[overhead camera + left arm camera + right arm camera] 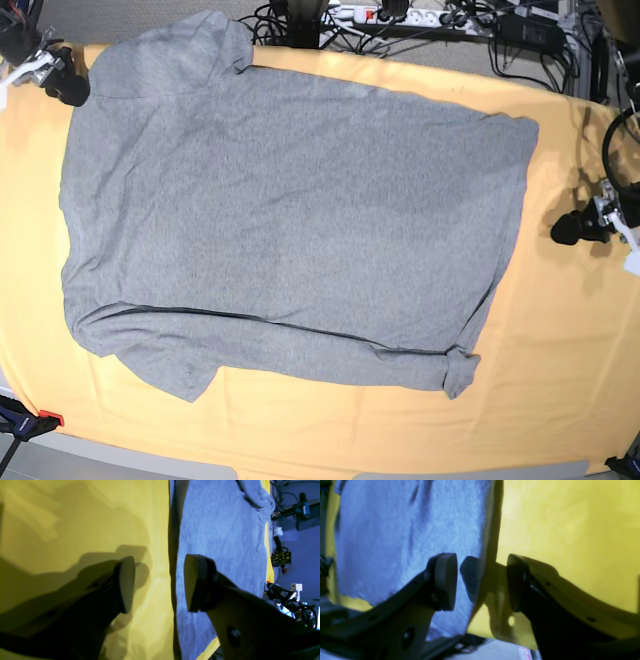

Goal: Layout the t-shirt on the table in an organized manner, then fold the t-shirt properly
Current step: 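Move both grippers to the shirt's shoulder edge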

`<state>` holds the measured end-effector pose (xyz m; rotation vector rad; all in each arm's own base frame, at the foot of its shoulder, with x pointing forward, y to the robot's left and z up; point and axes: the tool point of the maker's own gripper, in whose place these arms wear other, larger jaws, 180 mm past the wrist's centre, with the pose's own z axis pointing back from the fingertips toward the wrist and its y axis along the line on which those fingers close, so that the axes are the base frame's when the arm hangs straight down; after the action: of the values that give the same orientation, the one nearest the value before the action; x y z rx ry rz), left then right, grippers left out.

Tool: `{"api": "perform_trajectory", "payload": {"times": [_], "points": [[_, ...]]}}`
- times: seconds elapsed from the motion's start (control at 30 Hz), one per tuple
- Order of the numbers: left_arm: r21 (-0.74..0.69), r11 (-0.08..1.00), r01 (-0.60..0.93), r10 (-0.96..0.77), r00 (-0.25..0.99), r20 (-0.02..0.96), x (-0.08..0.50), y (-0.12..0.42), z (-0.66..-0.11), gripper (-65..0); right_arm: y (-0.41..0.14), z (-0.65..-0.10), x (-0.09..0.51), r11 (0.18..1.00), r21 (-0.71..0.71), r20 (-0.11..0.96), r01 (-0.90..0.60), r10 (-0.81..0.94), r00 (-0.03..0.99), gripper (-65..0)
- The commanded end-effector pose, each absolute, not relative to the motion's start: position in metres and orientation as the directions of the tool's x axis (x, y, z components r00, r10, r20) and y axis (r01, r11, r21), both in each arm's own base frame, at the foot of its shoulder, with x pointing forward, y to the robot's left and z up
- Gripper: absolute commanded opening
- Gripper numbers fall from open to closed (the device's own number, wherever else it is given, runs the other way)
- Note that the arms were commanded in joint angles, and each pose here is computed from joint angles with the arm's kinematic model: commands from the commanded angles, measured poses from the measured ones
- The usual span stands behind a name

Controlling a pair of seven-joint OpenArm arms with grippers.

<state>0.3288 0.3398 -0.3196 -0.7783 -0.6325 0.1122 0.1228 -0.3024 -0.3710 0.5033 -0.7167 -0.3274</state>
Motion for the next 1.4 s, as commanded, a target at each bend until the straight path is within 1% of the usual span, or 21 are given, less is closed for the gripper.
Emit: {"api": "perform_trajectory", "payload": {"times": [0.0,0.13,0.27,0.37,0.53,0.6,0.73,0.77,0.8,0.83,0.87,0.93,0.97,1.2,1.37], "points": [[-0.662,0.732,0.162,0.319,0.777,0.543,0.337,0.352,-0.297,-32.5,-0.305,-0.365,0.123,0.841,0.531,0.555,0.101,-0.436,0.709,-32.1],[-0.65,0.744,0.157,0.304,0.786,0.538,0.333,0.358,-0.295,-32.5,-0.301,-0.368,0.118,0.834,0.541,0.544,0.111,-0.447,0.71,-31.8],[-0.639,0.754,0.153,0.293,0.792,0.535,0.33,0.363,-0.293,-32.5,-0.299,-0.37,0.114,0.827,0.55,0.532,0.114,-0.453,0.716,-28.9],[-0.636,0.757,0.152,0.291,0.793,0.536,0.329,0.365,-0.293,-32.5,-0.29,-0.375,0.112,0.805,0.583,0.506,0.112,-0.468,0.725,-28.8],[-0.634,0.759,0.151,0.292,0.791,0.538,0.329,0.366,-0.292,-32.5,-0.267,-0.395,0.106,0.76,0.639,0.434,0.117,-0.481,0.762,-28.8],[-0.634,0.758,0.151,0.292,0.791,0.538,0.329,0.366,-0.292,-32.5,-0.26,-0.395,0.108,0.747,0.656,0.429,0.106,-0.485,0.762,-28.8],[-0.635,0.758,0.151,0.294,0.789,0.539,0.33,0.366,-0.292,-32.5,-0.259,-0.396,0.108,0.746,0.657,0.426,0.104,-0.482,0.766,-29.1],[-0.635,0.757,0.152,0.296,0.787,0.541,0.33,0.366,-0.291,-32.5,-0.259,-0.396,0.108,0.746,0.657,0.426,0.104,-0.482,0.766,-30.2],[-0.636,0.756,0.152,0.301,0.783,0.545,0.332,0.366,-0.291,-32.5,-0.259,-0.396,0.108,0.746,0.657,0.426,0.104,-0.482,0.765,-33.1],[-0.638,0.755,0.153,0.306,0.778,0.549,0.333,0.365,-0.291,-32.5,-0.259,-0.396,0.108,0.746,0.658,0.427,0.104,-0.482,0.765,-37.7],[-0.639,0.754,0.153,0.31,0.774,0.552,0.334,0.365,-0.29,-32.5,-0.259,-0.396,0.108,0.746,0.658,0.427,0.104,-0.482,0.765,-44.0],[-0.64,0.753,0.154,0.311,0.774,0.551,0.334,0.364,-0.291,-32.5,-0.259,-0.396,0.108,0.746,0.657,0.427,0.104,-0.482,0.765,-58.7],[-0.64,0.753,0.154,0.31,0.775,0.551,0.334,0.364,-0.291,-32.6,-0.259,-0.396,0.108,0.746,0.657,0.427,0.104,-0.482,0.765,-64.5],[-0.63,0.758,0.171,0.259,0.807,0.53,0.329,0.357,-0.295,-32.6,-0.259,-0.397,0.107,0.75,0.653,0.425,0.106,-0.478,0.769,-65.0],[-0.577,0.77,0.272,0.106,0.838,0.536,0.33,0.33,-0.296,-32.6,-0.259,-0.397,0.107,0.75,0.653,0.425,0.106,-0.478,0.769,-65.0]]}}
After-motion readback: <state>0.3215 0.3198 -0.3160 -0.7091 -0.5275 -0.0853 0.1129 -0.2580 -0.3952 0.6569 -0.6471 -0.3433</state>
